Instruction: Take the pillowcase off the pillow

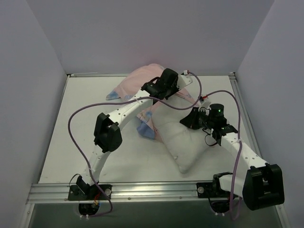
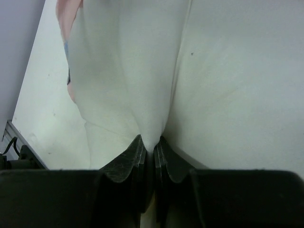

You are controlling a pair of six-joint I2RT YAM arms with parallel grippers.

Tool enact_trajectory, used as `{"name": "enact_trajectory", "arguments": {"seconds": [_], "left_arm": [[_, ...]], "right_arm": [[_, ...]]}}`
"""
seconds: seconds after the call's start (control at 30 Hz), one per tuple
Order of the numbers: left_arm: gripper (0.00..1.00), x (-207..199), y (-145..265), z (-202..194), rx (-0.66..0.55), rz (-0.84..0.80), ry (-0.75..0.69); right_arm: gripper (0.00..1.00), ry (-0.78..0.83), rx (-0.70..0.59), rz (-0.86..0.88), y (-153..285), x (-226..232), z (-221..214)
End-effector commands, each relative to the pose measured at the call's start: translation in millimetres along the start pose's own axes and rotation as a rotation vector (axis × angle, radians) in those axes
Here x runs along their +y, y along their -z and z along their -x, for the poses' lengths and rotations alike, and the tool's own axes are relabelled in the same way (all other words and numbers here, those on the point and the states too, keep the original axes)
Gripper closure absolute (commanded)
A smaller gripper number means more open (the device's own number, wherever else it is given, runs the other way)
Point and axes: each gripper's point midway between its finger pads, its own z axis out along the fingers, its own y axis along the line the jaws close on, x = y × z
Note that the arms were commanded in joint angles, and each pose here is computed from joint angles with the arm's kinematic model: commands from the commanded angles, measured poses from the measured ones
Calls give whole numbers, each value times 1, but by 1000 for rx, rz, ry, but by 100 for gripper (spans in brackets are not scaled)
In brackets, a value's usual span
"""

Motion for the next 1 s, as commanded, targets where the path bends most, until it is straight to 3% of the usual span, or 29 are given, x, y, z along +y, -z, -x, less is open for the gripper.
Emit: {"name": "enact_trajectory", "arguments": {"seconds": [0.0, 0.03, 0.07, 0.2, 0.27, 0.3, 0.37, 0.4, 0.43, 0.5, 0.53, 0.6, 0.63, 0.73, 0.8, 0.87, 0.97], "left_arm": [[98, 133, 0, -4, -11, 416, 144], [98, 175, -11, -54, 93, 494, 223], [98, 219, 13, -45, 38, 590, 279], [98, 292, 40, -115, 156, 765, 294], [98, 288, 43, -136, 149, 650, 425], [98, 287, 59, -124, 112, 614, 441], [98, 249, 42, -132, 129, 489, 413], [98, 240, 61, -97, 35, 473, 384], [98, 206, 47, -115, 87, 395, 345], [98, 170, 57, -86, 29, 302, 305], [98, 152, 55, -90, 47, 258, 302], [98, 132, 62, -80, 38, 207, 306], [98, 127, 64, -79, 35, 194, 333], [98, 122, 69, -79, 38, 177, 364], [98, 122, 73, -78, 34, 182, 373], [98, 124, 75, -76, 28, 185, 377], [98, 124, 75, -75, 29, 182, 388]], "right_arm": [[100, -175, 260, -63, 17, -8, -75], [100, -180, 257, -73, 18, -9, -75], [100, -194, 264, -78, 19, -10, -79], [100, -209, 276, -65, 20, -8, -86], [100, -211, 279, -64, 20, -8, -86], [100, -210, 281, -61, 19, -7, -85], [100, -208, 291, -62, 21, -6, -85], [100, -199, 289, -62, 21, -5, -82], [100, -170, 251, -52, 22, 2, -64], [100, -112, 193, -95, 27, 5, -37], [76, -45, 121, -95, 32, 18, 2], [49, 7, 83, -123, 39, 27, 34], [35, 64, 3, -110, 48, 47, 75], [21, 107, -46, -213, 52, 44, 115], [19, 147, -87, -253, 52, 46, 145], [1, 189, -63, -306, 31, 38, 160], [0, 269, 46, -388, -16, 30, 152]]}}
